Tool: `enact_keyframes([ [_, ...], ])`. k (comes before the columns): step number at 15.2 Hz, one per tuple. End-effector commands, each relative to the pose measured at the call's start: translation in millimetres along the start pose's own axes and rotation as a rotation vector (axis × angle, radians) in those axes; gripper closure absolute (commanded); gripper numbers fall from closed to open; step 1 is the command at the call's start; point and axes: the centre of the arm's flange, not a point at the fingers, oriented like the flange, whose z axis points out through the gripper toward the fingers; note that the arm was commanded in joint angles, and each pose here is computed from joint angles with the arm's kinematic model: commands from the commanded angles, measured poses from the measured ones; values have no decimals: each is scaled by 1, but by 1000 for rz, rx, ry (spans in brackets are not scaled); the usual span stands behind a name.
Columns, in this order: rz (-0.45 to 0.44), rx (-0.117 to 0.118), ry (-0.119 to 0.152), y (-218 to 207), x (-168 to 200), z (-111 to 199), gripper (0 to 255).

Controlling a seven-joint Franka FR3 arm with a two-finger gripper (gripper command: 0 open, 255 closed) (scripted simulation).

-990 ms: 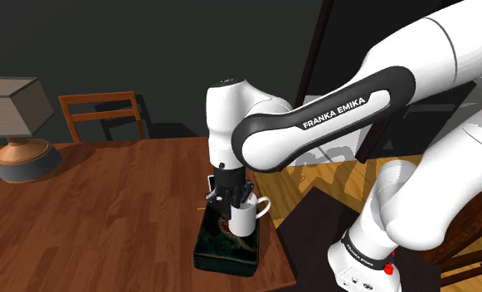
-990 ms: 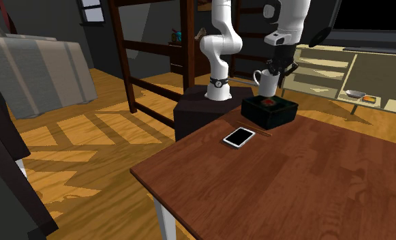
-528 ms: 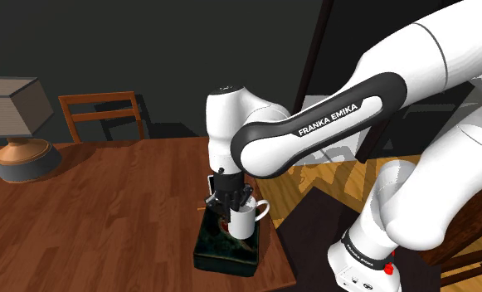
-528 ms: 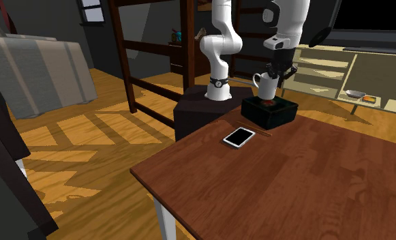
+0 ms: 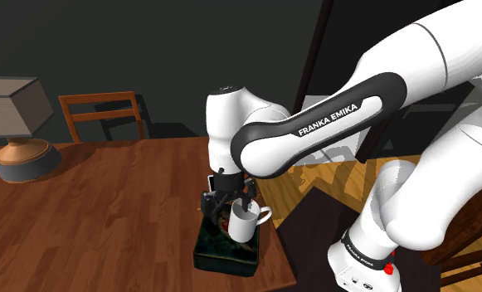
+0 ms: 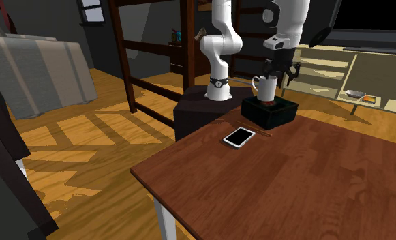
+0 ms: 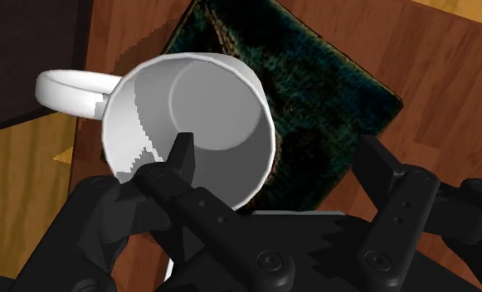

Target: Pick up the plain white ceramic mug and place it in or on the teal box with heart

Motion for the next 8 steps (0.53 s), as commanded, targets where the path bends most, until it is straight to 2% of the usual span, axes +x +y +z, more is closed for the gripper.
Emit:
enact_keyframes([
  [1, 0, 0, 0, 0, 0, 0, 0],
  [5, 0, 0, 0, 0, 0, -50, 0],
  [8, 0, 0, 0, 0, 0, -50, 0],
])
